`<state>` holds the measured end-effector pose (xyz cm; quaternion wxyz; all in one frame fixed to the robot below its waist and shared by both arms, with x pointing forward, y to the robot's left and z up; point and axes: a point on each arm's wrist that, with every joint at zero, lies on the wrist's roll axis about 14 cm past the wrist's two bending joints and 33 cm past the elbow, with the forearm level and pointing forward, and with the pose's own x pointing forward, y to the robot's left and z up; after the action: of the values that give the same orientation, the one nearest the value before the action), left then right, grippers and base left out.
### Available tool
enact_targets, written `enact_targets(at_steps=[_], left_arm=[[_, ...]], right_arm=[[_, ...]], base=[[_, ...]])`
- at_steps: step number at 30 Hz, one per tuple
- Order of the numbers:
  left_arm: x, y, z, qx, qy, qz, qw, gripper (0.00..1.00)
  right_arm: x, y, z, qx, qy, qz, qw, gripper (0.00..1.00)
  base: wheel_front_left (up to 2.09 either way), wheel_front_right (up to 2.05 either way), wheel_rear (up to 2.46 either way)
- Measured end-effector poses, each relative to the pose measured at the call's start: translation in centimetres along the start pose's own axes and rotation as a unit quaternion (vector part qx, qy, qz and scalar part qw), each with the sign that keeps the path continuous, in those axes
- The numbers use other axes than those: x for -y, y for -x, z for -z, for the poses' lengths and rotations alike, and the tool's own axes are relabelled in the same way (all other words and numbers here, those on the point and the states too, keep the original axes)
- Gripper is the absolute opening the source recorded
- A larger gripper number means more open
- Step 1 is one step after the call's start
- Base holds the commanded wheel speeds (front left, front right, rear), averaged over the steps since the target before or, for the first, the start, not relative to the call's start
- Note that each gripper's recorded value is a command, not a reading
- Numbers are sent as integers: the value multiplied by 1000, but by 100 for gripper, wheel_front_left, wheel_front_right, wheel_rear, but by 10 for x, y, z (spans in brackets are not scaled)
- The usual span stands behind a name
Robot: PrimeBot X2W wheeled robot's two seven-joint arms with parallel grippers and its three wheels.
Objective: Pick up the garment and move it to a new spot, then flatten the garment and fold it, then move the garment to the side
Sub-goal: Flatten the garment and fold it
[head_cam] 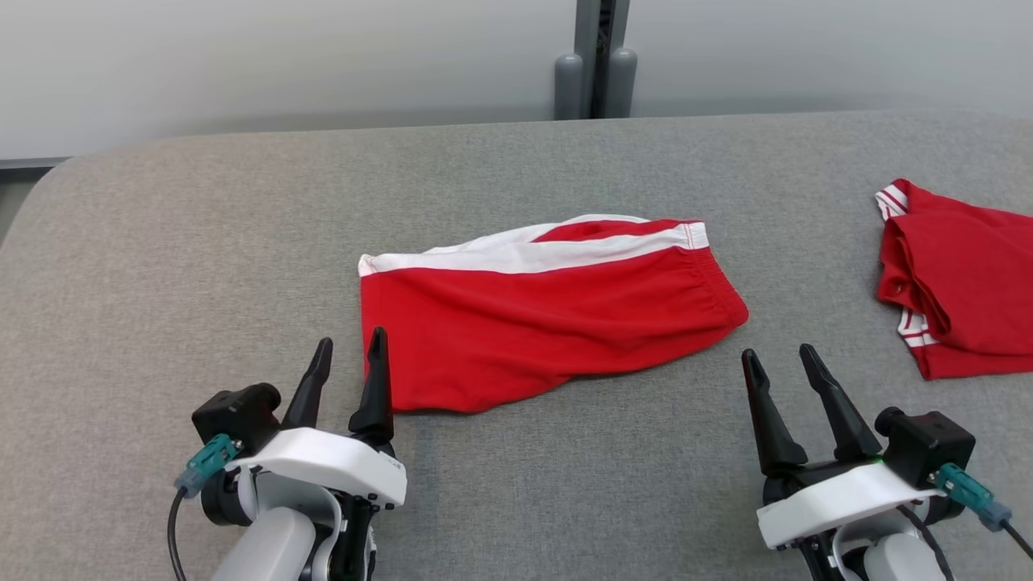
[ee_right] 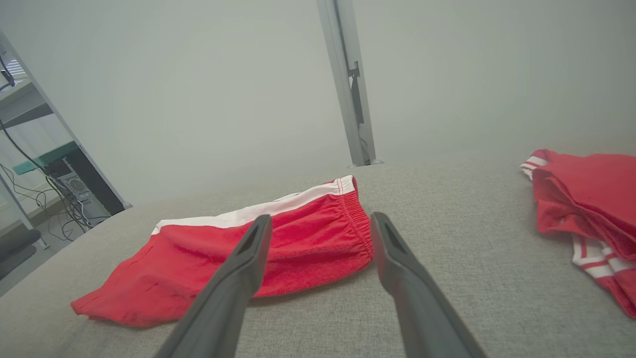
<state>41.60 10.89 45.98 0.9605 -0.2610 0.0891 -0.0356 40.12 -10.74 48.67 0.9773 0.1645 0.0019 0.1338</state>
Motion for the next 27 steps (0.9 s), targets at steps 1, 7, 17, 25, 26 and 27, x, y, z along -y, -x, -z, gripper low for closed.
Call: enact_targets(at_steps=[1,7,17,25,26,27], left_arm=[[2,2,-7,13,-7,4,1000,100],[1,22,-48,94,-67,2,993,100],[-9,64,-42,109,-108,-19,988,100],[-17,73,-48,122,-115,-36,985,100],[-19,74,-48,122,-117,-39,985,100],[-20,74,-48,122,-118,-41,985,100]], right_arm=[[0,-1,2,-3,-5,1,1000,100],[7,-7,3,-8,-15,7,1000,100],[16,-23,26,-50,-70,28,996,100],[33,-50,51,-100,-106,55,988,100],[35,-53,55,-108,-103,56,987,100],[36,-57,57,-112,-106,58,986,100]], base=[[0,0,0],[0,0,0],[0,0,0],[0,0,0],[0,0,0],[0,0,0]])
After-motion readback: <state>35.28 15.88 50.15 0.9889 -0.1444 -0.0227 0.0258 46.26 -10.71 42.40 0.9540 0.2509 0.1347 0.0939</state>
